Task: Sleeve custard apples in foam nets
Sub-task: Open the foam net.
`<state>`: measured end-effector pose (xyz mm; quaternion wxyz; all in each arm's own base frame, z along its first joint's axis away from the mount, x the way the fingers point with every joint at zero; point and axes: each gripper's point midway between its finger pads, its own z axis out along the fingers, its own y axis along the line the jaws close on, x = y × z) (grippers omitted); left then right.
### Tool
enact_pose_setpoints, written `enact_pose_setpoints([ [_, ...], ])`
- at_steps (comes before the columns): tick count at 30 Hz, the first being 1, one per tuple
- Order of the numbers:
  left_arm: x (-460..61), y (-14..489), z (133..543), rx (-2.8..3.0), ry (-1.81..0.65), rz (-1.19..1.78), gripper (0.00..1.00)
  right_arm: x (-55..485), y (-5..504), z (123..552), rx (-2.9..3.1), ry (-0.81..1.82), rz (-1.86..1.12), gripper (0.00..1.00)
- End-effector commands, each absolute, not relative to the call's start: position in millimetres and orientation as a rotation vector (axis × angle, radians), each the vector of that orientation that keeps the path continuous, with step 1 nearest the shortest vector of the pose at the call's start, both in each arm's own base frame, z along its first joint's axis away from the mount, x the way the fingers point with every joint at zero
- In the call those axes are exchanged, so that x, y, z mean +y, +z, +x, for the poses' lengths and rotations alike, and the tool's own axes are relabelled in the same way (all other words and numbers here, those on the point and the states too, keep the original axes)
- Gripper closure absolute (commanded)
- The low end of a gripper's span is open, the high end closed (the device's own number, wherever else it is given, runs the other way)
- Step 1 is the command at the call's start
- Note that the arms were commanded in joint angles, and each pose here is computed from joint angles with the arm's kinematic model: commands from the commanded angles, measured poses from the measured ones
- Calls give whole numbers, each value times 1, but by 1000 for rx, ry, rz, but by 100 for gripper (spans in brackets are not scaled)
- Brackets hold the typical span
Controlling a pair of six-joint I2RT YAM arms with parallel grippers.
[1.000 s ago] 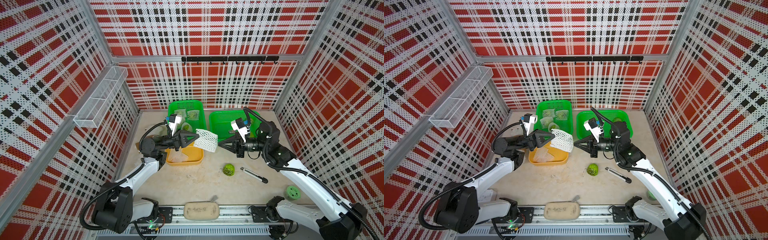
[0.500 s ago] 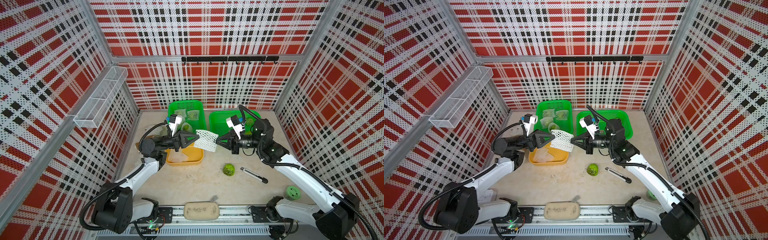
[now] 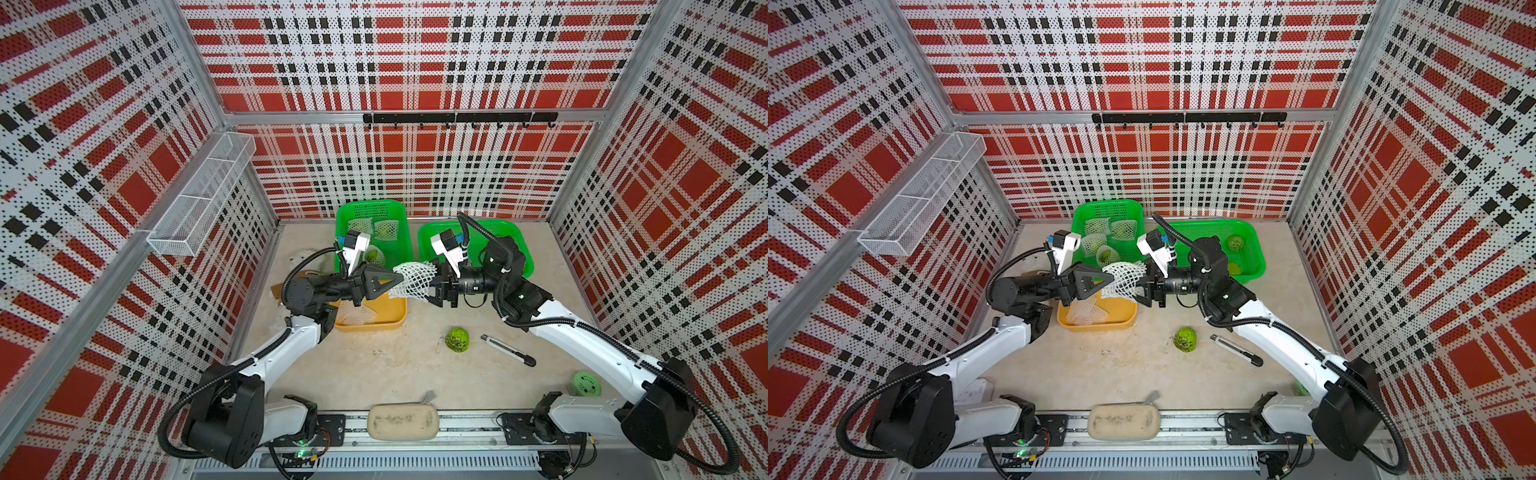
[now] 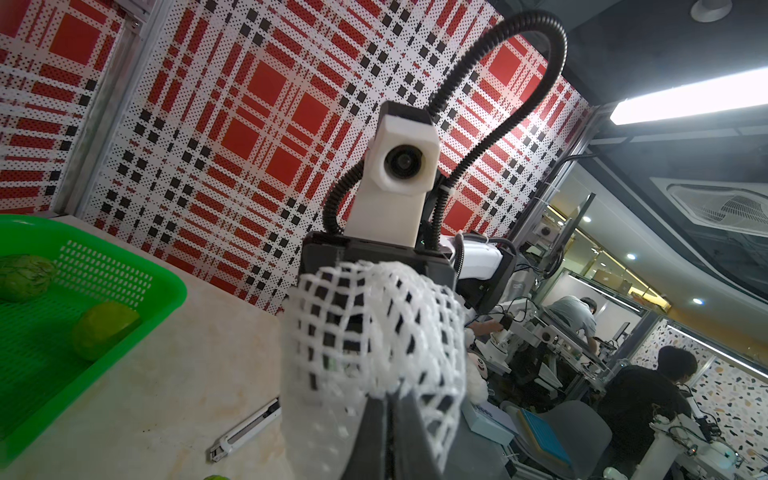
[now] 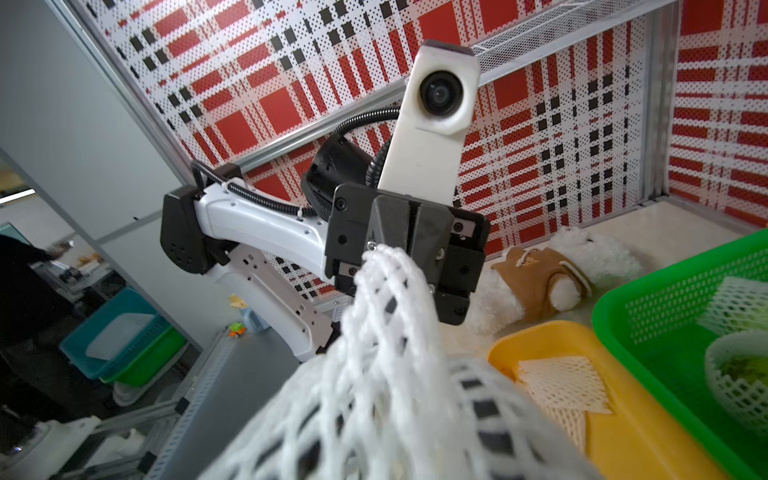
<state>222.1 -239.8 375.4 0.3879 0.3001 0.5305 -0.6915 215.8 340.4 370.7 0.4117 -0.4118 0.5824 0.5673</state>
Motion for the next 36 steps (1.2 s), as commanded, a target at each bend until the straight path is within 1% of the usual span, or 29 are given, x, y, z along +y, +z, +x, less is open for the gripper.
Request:
enact_pose_setpoints([
  [1, -235, 381, 216, 1343, -1769, 758, 100, 336, 382, 216, 1418, 1389, -1012, 27],
  [5, -237, 374, 224, 1380, -1751, 732, 100, 330, 375, 217, 1466, 1342, -983, 1],
  [10, -246, 354, 231, 1498, -1641, 727, 100, 305, 353, 230, 1640, 1156, -866, 0],
  [16, -260, 307, 234, 1781, -1200, 807, 100, 238, 308, 239, 1892, 860, -621, 0],
  [18, -265, 300, 235, 1813, -1161, 820, 100, 215, 292, 237, 1968, 777, -543, 0],
  [22, -277, 281, 237, 1868, -1090, 833, 100, 153, 252, 239, 2190, 494, -262, 0],
  [25, -291, 262, 232, 1926, -1025, 890, 100, 125, 220, 231, 2358, 335, -116, 0],
  [27, -300, 248, 230, 1963, -1001, 911, 100, 115, 198, 226, 2444, 278, -37, 0],
  [31, -319, 218, 224, 2034, -957, 960, 100, 110, 160, 220, 2524, 246, 34, 0],
  [36, -341, 197, 222, 2059, -875, 976, 100, 113, 140, 220, 2515, 257, 3, 0],
])
